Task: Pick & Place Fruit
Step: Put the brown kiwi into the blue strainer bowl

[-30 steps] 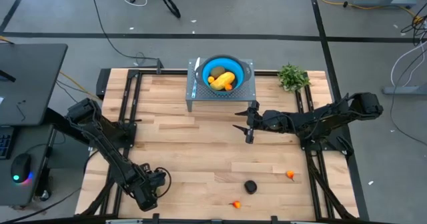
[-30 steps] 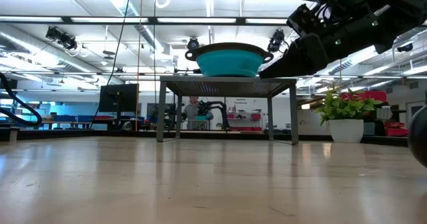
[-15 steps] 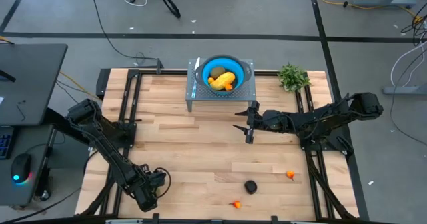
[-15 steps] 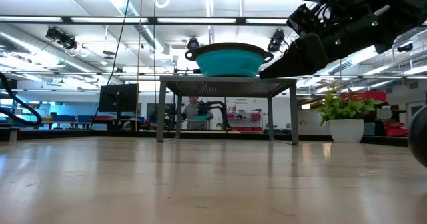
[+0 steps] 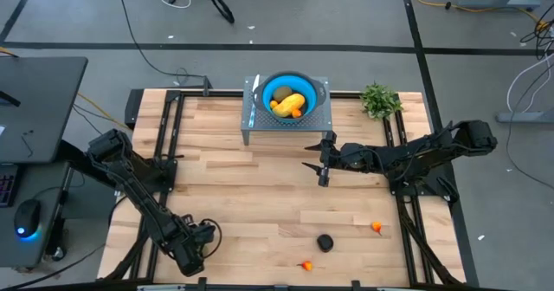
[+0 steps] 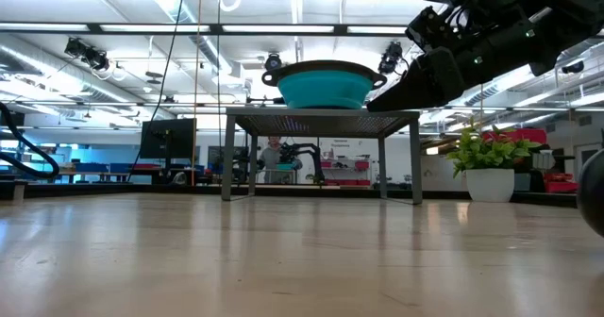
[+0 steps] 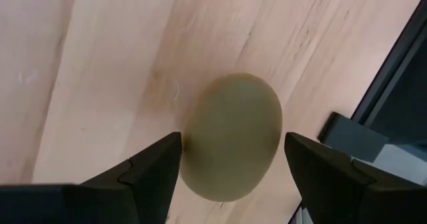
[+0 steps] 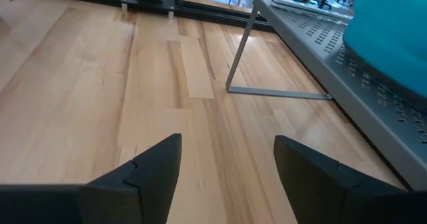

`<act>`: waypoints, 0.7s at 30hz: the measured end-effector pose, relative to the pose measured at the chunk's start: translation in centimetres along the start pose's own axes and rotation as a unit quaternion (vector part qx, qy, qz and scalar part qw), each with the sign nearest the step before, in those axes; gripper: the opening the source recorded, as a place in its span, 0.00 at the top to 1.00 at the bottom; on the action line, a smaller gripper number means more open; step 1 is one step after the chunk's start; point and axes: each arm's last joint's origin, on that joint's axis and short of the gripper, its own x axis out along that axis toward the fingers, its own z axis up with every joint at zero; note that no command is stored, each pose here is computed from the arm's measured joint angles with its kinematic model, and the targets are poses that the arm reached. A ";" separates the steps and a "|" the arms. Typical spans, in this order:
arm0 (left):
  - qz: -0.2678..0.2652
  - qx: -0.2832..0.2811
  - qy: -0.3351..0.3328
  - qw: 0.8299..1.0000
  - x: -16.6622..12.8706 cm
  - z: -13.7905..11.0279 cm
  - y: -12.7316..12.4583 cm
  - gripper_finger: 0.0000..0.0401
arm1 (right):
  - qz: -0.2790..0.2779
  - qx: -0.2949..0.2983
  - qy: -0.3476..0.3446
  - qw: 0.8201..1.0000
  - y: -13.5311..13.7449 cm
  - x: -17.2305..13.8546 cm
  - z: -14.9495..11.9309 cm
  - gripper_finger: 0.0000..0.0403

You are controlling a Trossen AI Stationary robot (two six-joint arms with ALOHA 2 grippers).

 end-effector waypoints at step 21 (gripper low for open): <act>0.027 -0.007 0.017 0.999 1.6 -0.2 0.1 0.29 | -0.001 0.001 -0.004 1.000 0.0 0.0 0.1 0.38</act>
